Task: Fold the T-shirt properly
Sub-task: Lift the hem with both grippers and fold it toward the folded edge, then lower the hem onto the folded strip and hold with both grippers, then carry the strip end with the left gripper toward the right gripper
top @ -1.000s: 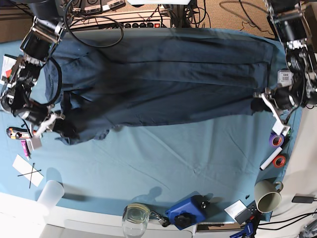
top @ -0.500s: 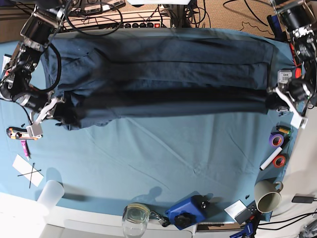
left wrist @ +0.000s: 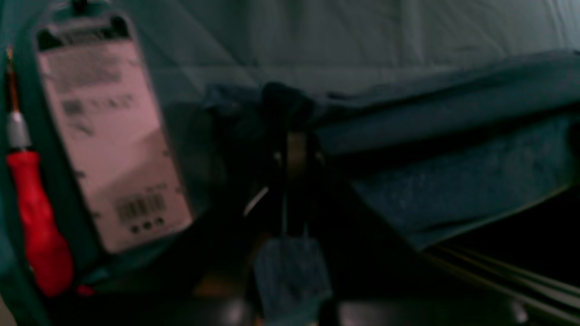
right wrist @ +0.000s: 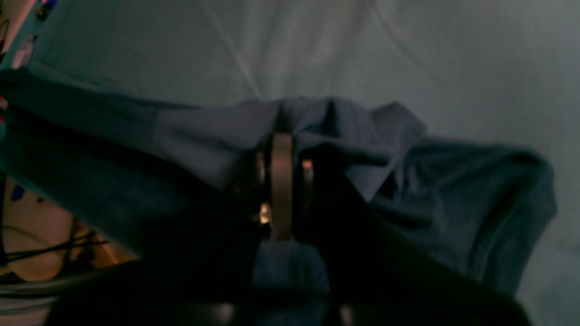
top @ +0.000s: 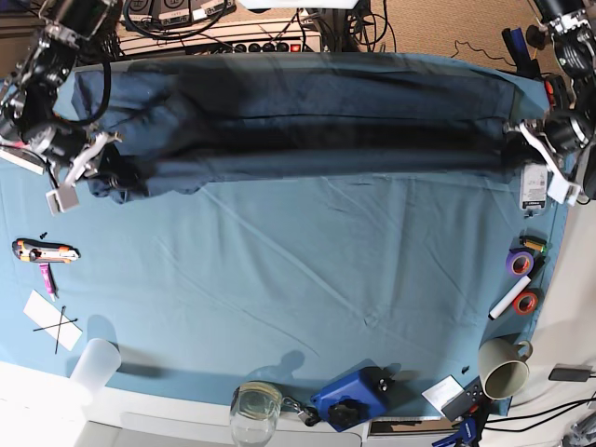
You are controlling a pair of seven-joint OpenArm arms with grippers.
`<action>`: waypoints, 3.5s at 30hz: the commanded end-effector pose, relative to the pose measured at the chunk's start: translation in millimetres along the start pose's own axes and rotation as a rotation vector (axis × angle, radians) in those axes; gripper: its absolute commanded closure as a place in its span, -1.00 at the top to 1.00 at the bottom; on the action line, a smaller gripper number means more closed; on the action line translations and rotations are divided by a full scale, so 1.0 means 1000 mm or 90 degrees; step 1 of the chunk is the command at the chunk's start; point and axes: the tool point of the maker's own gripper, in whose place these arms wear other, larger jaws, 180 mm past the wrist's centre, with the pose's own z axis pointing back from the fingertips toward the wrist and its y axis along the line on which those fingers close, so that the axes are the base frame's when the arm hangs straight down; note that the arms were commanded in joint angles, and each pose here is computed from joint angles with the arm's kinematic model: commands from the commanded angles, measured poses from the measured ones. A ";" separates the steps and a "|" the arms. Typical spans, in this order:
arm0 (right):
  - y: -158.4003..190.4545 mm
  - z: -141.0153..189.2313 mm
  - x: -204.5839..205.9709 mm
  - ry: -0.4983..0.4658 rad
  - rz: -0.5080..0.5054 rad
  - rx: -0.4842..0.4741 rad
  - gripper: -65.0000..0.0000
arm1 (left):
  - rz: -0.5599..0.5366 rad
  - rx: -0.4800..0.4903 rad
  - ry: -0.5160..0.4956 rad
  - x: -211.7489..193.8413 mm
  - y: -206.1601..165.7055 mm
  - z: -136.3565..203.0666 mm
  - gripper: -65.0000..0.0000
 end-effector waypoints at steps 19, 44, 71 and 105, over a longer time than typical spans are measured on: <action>0.004 0.010 -0.047 0.056 -0.037 -0.015 -0.74 | -0.013 0.000 0.041 -0.023 0.000 0.007 -0.22; 0.004 0.010 -0.047 0.056 -0.037 -0.016 -0.51 | 0.042 0.045 -0.008 -0.022 0.006 -0.007 -0.01; 0.004 0.010 -0.047 0.056 -0.037 -0.015 -0.51 | 0.194 -0.095 0.062 -0.078 -0.017 -0.037 -0.31; 0.004 0.010 -0.047 0.056 -0.037 -0.015 -0.51 | -0.042 -0.055 -0.172 0.013 -0.111 0.026 -1.00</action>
